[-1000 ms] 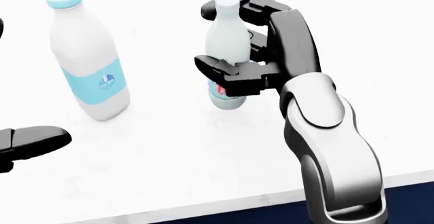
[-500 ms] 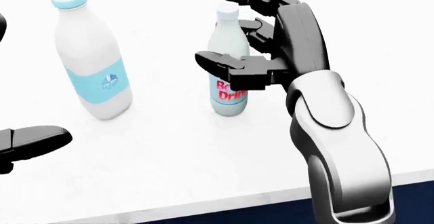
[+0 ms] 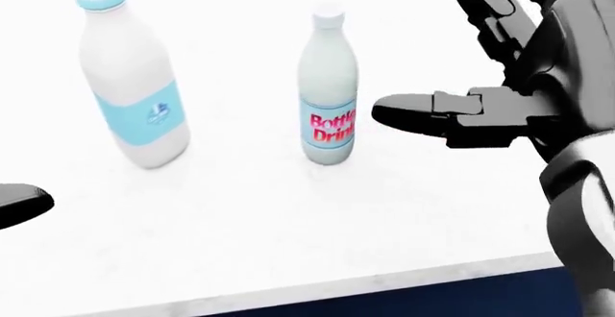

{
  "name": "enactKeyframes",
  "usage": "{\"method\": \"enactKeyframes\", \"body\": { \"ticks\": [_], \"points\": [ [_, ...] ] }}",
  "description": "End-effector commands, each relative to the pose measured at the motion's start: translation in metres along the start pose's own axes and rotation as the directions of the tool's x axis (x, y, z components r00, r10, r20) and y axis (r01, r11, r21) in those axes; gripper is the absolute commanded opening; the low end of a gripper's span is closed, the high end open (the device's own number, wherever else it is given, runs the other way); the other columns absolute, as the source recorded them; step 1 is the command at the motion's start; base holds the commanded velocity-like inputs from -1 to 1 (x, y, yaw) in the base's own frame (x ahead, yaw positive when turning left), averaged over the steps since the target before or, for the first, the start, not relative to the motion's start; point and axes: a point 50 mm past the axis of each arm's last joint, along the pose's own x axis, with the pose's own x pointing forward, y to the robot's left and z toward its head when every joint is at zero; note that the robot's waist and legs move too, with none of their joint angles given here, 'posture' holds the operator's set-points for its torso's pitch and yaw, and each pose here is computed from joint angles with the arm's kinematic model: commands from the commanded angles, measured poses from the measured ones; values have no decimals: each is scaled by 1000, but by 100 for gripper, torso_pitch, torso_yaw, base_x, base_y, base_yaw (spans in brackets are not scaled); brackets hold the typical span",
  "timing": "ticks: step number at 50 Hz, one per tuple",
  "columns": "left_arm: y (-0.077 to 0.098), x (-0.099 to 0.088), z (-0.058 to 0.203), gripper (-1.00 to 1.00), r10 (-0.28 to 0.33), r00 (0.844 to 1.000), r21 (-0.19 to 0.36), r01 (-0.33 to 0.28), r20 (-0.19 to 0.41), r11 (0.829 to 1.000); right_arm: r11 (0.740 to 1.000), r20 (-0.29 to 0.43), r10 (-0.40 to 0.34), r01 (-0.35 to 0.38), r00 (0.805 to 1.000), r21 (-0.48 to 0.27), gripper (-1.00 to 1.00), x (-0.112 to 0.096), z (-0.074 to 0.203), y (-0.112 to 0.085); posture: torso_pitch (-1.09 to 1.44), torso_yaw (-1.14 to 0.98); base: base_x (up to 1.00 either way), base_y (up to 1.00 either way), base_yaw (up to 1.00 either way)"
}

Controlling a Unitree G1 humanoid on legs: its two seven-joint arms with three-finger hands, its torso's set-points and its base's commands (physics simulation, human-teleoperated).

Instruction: Move the drinks to the dining counter.

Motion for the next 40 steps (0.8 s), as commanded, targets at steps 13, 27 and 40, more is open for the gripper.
{"method": "enactKeyframes", "body": {
  "ticks": [13,27,40],
  "points": [
    [31,-20,23,100,76,994,-10,-76,80,997,994,112,-95,89,989,58,100,-37,29,-41,0,0,0,0,0],
    [69,-51,45,100,256,951,-106,-240,173,965,942,283,-335,329,898,70,100,-95,79,-94,0,0,0,0,0],
    [93,-88,80,100,457,790,-194,-414,409,889,822,479,-564,512,672,250,100,-142,108,-129,0,0,0,0,0]
  ]
}}
